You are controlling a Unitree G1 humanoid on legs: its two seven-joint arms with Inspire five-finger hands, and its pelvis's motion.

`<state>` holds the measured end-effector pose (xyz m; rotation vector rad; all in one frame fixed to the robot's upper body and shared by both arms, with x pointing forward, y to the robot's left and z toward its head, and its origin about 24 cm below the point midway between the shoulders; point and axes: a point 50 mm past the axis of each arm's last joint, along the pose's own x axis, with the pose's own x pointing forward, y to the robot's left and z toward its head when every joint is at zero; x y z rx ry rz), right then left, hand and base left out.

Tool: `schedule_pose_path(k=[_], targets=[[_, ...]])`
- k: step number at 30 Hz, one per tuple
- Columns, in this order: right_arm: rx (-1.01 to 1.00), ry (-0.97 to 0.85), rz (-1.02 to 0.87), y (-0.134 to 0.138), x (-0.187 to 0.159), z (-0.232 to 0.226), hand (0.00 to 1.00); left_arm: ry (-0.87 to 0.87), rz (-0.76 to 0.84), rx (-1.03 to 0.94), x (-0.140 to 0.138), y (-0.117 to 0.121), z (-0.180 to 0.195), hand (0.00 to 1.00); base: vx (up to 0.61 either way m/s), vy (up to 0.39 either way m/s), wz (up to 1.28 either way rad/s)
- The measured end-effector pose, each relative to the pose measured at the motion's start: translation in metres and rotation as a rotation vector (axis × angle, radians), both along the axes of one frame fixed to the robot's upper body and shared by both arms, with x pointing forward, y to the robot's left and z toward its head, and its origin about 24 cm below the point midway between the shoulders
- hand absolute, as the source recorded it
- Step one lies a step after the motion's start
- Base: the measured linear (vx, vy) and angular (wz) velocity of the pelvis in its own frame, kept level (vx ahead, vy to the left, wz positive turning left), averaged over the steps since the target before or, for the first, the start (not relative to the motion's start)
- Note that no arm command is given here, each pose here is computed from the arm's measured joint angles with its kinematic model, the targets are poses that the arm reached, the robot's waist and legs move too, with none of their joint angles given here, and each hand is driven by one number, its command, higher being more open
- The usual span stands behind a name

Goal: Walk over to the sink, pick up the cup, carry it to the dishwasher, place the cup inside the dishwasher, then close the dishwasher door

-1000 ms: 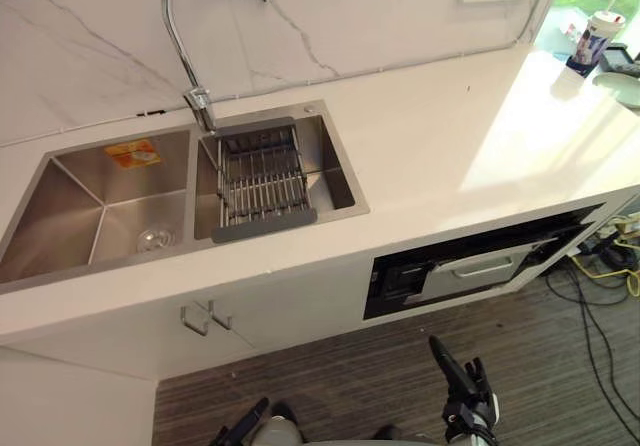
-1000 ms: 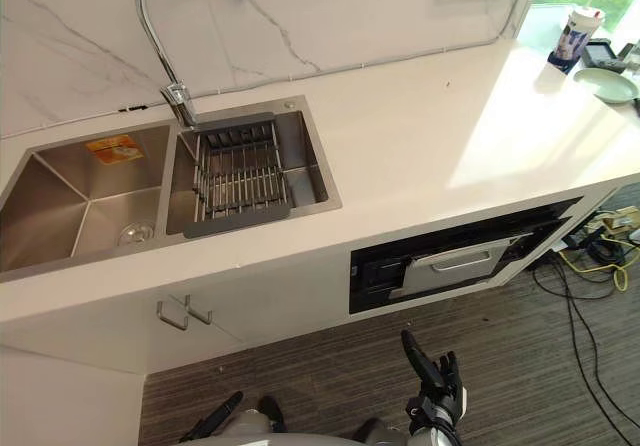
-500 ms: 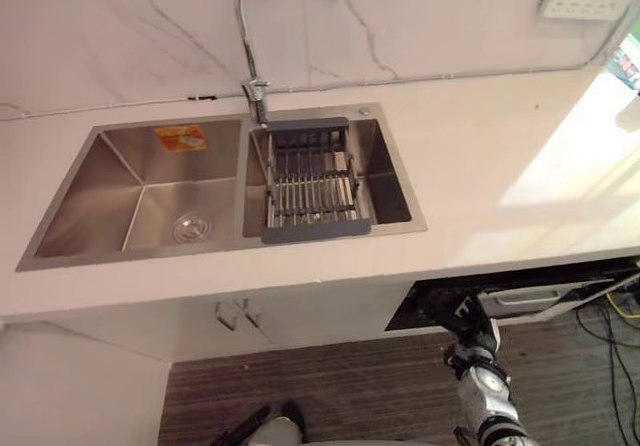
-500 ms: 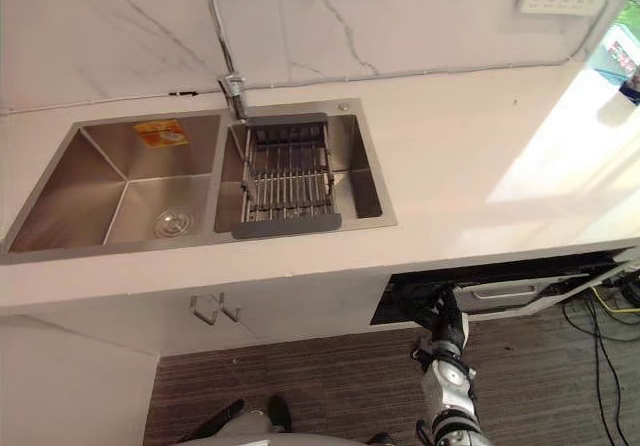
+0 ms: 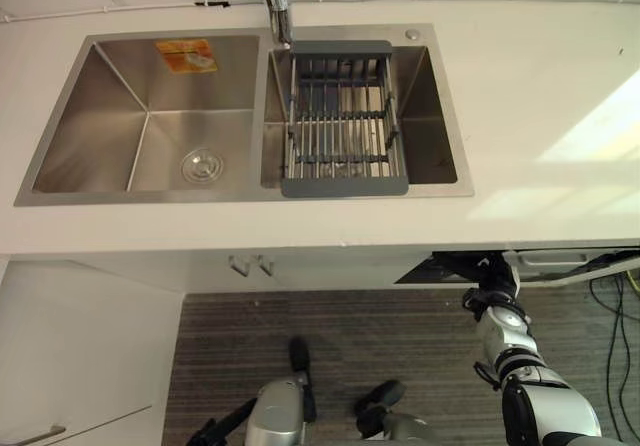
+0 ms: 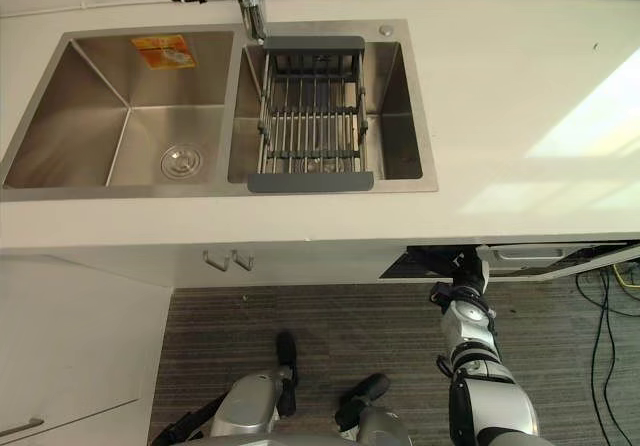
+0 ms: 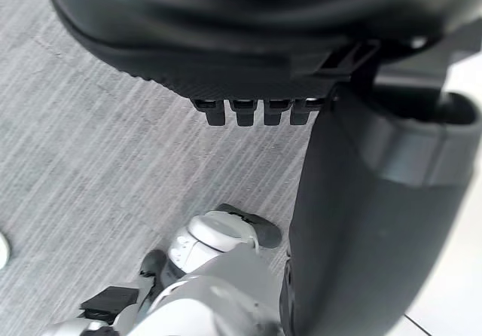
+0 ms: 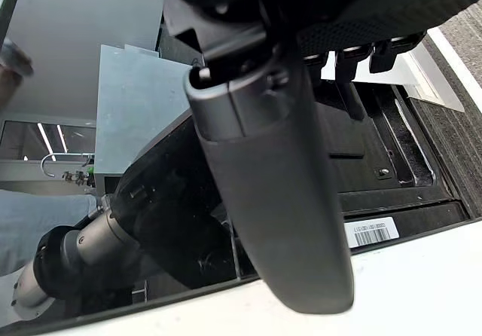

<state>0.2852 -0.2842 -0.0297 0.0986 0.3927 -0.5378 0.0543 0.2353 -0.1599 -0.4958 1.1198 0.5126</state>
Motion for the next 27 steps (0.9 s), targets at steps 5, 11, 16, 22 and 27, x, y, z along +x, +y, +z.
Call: schedule_pose_path(k=[5, 11, 16, 22, 27], targets=[[-0.022, -0.047, 0.03, 0.003, 0.01, 0.012, 1.0, -0.025, -0.007, -0.01, 0.007, -0.001, 0.001, 1.0, -0.04, 0.029, -0.09], [-0.036, -0.086, 0.108, 0.017, 0.001, 0.01, 1.0, -0.04, -0.028, -0.029, 0.011, -0.005, 0.001, 1.0, 0.04, 0.01, -0.12], [0.105, 0.016, 0.164, 0.063, -0.051, -0.04, 1.0, -0.037, -0.045, -0.045, 0.007, -0.011, -0.001, 1.0, 0.13, 0.045, -0.14], [0.204, 0.339, 0.081, 0.079, -0.147, -0.104, 1.0, 0.023, -0.033, -0.055, 0.002, 0.006, 0.002, 1.0, 0.16, 0.012, 0.41], [0.256, 0.401, -0.033, 0.074, -0.175, -0.118, 1.0, 0.058, 0.035, -0.063, -0.003, 0.008, 0.001, 1.0, 0.17, -0.15, -0.01]])
